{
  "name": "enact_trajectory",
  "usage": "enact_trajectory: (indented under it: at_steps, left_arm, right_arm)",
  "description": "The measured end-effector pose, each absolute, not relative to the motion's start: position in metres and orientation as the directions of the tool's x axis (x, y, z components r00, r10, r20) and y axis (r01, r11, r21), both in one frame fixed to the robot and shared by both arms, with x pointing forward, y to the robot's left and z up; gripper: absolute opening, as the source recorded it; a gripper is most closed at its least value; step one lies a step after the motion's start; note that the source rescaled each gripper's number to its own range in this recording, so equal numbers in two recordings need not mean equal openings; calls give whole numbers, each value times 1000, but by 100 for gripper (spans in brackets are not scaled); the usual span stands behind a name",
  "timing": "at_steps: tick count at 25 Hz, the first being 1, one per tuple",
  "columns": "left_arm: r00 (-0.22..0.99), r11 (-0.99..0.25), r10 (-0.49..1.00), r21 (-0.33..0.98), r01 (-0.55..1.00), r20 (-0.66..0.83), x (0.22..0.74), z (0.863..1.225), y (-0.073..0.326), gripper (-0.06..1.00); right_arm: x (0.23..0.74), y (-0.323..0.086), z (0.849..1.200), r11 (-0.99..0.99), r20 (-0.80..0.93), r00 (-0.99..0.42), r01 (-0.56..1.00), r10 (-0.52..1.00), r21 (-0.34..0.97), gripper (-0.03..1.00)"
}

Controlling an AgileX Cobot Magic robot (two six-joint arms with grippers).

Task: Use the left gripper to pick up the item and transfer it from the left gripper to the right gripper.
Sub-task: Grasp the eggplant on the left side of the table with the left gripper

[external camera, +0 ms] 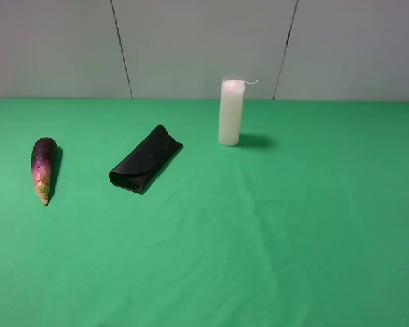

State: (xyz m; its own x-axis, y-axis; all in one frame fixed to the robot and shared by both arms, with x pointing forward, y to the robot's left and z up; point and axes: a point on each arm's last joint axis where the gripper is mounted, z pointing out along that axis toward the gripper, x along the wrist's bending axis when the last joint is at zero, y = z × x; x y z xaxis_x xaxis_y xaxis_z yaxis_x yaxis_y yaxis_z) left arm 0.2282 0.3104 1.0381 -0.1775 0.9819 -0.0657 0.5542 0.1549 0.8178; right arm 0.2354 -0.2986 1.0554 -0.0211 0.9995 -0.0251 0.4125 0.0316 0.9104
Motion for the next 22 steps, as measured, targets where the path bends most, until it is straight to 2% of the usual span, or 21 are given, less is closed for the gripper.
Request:
enact_trajectory:
  at_steps: [5, 10, 22]
  left_arm:
    - [-178, 156, 982, 818, 554, -66, 227, 1040, 310, 98]
    - [-185, 160, 981, 787, 596, -59, 231, 1058, 311, 98]
    - [-191, 158, 982, 599, 785, -9, 297, 1078, 311, 98]
  right_arm:
    - [235, -299, 1055, 32, -25, -21, 413, 999, 910, 100]
    - [235, -299, 1055, 32, -25, -21, 413, 999, 910, 100]
    - [235, -299, 1055, 32, -25, -21, 413, 999, 910, 100]
